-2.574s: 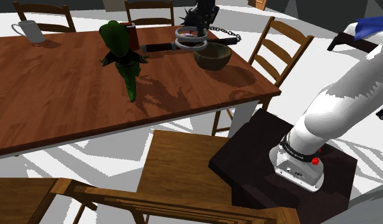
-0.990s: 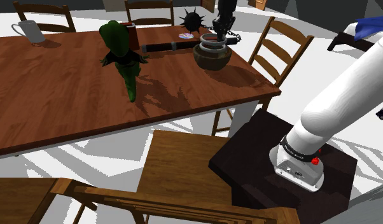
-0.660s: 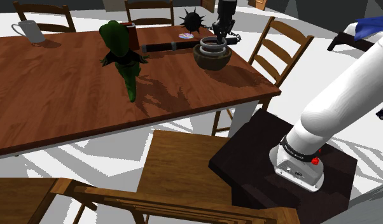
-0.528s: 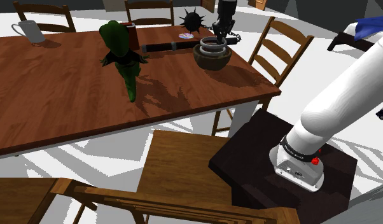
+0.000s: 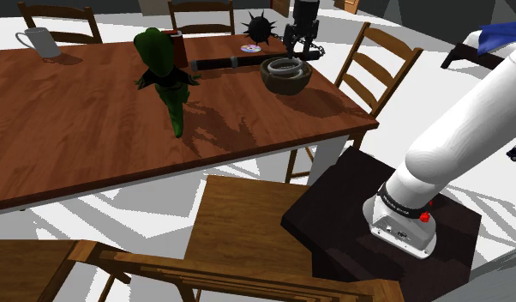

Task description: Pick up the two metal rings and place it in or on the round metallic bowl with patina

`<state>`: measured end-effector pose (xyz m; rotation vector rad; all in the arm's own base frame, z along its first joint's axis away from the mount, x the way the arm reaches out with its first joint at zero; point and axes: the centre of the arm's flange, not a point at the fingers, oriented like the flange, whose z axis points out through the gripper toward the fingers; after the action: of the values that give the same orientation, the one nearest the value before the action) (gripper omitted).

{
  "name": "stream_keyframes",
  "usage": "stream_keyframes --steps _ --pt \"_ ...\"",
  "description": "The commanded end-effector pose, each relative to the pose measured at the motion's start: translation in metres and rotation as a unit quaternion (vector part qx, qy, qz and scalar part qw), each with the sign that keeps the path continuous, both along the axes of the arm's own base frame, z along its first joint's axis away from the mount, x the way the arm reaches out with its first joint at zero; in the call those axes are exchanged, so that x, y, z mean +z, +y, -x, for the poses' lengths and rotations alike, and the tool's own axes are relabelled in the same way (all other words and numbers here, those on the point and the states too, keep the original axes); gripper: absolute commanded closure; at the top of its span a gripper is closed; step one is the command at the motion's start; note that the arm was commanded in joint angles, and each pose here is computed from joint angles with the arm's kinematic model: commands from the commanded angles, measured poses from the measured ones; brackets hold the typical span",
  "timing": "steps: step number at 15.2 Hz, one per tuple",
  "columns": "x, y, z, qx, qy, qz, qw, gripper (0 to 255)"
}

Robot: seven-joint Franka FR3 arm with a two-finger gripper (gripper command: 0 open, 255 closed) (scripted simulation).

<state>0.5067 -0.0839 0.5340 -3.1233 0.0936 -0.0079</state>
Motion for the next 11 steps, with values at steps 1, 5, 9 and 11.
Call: stream_keyframes --steps 1,5,9,11 --pt "0.013 0.000 0.000 0.000 0.000 0.000 1.0000 0" --pt "0.050 -0.001 0.000 0.000 0.000 0.000 1.0000 0" --pt "0.050 -0.001 0.000 0.000 0.000 0.000 1.0000 0" --pt "0.050 -0.001 0.000 0.000 0.000 0.000 1.0000 0"
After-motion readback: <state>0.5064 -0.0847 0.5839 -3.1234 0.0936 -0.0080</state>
